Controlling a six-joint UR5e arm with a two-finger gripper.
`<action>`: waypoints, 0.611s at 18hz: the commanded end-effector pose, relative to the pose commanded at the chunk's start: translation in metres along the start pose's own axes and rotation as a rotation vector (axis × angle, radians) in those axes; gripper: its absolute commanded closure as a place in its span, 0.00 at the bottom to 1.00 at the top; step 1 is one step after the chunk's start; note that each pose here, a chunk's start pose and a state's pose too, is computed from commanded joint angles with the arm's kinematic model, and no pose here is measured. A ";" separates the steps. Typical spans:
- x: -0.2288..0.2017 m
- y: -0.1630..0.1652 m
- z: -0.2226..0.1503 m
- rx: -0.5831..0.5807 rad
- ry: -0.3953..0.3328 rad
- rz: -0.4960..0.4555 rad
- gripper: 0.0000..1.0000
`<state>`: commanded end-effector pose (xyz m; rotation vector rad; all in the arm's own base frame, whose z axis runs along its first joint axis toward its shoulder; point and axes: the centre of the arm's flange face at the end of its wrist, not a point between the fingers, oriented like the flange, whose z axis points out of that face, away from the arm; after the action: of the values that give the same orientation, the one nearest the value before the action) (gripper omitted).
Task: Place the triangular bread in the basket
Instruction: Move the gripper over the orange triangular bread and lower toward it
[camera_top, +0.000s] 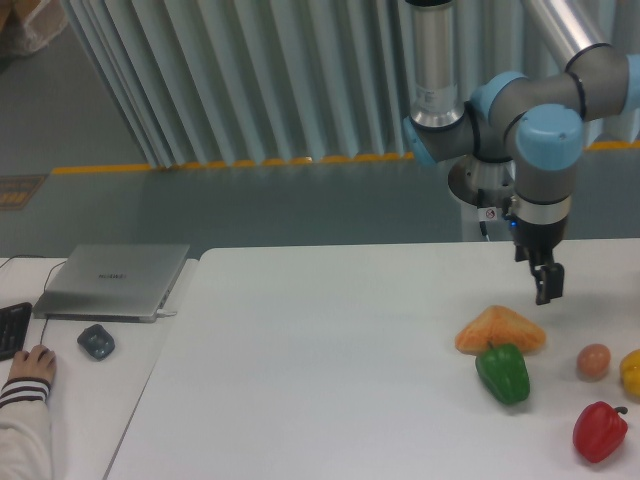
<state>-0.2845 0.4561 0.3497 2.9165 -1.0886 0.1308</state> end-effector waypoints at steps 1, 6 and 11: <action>0.000 -0.004 0.002 -0.001 0.003 -0.011 0.00; -0.006 -0.007 0.021 -0.046 0.037 -0.012 0.00; -0.016 -0.008 0.043 -0.083 0.069 -0.043 0.00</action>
<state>-0.2886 0.4703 0.3050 2.8367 -0.9965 0.1798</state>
